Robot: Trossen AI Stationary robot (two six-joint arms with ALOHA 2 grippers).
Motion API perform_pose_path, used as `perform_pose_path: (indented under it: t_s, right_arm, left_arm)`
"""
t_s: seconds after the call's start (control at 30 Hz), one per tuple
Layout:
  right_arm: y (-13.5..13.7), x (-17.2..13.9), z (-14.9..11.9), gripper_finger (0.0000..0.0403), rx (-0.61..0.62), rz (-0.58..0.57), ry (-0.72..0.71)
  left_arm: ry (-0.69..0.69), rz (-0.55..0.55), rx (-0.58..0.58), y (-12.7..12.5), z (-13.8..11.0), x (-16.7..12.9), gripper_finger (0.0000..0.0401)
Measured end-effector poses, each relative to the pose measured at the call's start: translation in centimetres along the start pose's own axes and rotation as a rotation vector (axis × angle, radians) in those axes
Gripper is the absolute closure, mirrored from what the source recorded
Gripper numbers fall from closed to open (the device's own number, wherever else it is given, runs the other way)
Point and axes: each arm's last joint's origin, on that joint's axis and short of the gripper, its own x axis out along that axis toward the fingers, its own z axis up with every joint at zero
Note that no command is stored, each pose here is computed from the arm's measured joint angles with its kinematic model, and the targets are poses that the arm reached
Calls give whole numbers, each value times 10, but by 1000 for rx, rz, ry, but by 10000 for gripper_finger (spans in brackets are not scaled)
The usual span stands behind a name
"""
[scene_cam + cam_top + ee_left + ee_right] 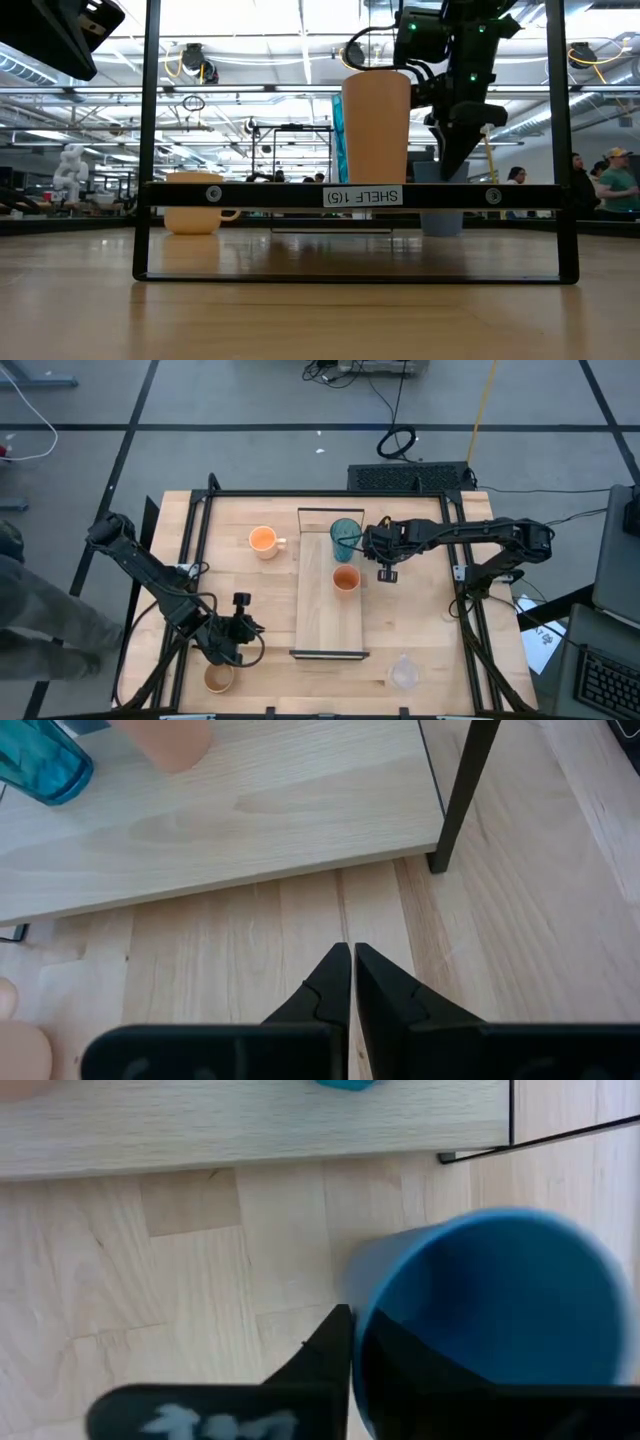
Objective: Stack small to large cups/mugs on shelf
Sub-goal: Put the blue cup on the shelf
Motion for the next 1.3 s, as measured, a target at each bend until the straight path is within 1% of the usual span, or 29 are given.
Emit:
perform_pose_path:
  t_s: [0.17,0.37,0.67,0.77,0.9,1.03,1.13,1.3]
  right_arm:
    - [2,-1,0,398,0,0,1]
    - [5,-16,-6,400,37,4,-25]
    - [14,-57,-22,402,133,16,-143]
    - [20,-71,-26,402,167,-17,-154]
    - [29,-94,-24,402,182,-38,-172]
    - [39,-115,-19,402,185,-5,-228]
    - [49,-129,-16,402,193,-4,-258]
    - [68,-147,-10,402,164,19,-298]
  left_arm:
    - [0,0,0,0,0,0,380]
    - [0,0,0,0,0,0,380]
    - [-1,0,2,0,0,0,380]
    - [-1,-1,2,0,0,0,380]
    - [-5,-2,0,0,0,0,380]
    - [-7,-3,0,0,1,0,380]
    - [-7,-3,0,0,1,0,380]
    - [-7,-3,0,0,1,0,380]
